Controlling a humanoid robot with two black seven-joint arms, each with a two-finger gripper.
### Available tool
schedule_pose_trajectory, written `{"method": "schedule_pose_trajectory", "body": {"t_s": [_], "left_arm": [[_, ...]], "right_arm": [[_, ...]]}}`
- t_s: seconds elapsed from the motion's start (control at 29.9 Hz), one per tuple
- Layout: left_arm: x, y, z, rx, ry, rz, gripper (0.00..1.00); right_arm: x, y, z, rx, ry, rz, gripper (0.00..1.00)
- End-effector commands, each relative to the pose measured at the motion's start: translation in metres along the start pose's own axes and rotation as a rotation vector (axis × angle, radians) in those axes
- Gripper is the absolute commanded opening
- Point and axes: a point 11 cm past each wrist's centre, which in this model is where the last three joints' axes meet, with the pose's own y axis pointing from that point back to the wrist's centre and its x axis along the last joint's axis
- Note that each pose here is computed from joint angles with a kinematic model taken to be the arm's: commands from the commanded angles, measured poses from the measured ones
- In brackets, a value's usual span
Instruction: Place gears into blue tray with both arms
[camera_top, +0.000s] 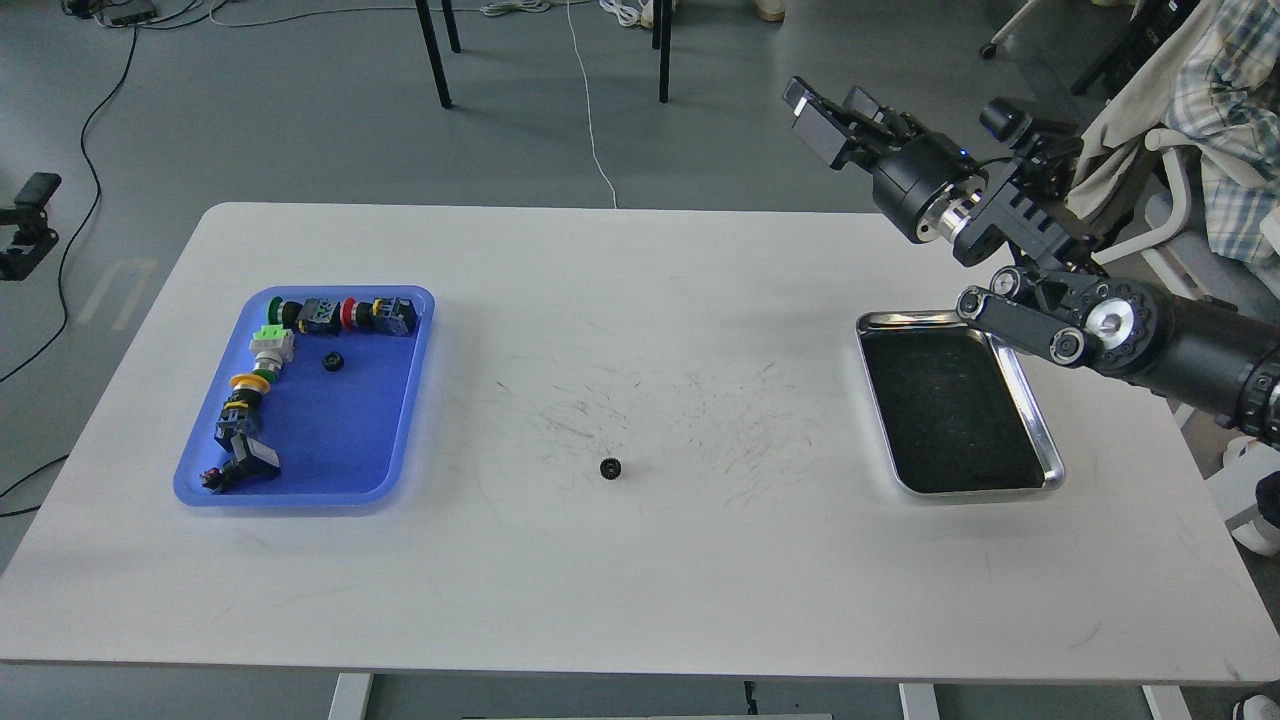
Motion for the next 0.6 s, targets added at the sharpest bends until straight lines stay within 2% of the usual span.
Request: {"method": "schedule_pose_trajectory", "body": {"t_s": [0.0,0.3,0.57], "left_arm": [[-0.014,0.001,0.004,0.023,-0.047,-0.078,0.99],[-0.065,0.011,0.007,0.092,-0.175,-0.326,0.99],[-0.116,0.025,-0.002,0.149,-0.337,-0.560,0.99]], "right_arm": [[0.015,0.013,0.029,-0.102,-0.092,0.062,0.92],[0.020,0.061,0.099,-0.340,-0.310,0.117,0.94],[0.018,0.094,0.134,-0.468,-0.442,0.152,0.94]]}}
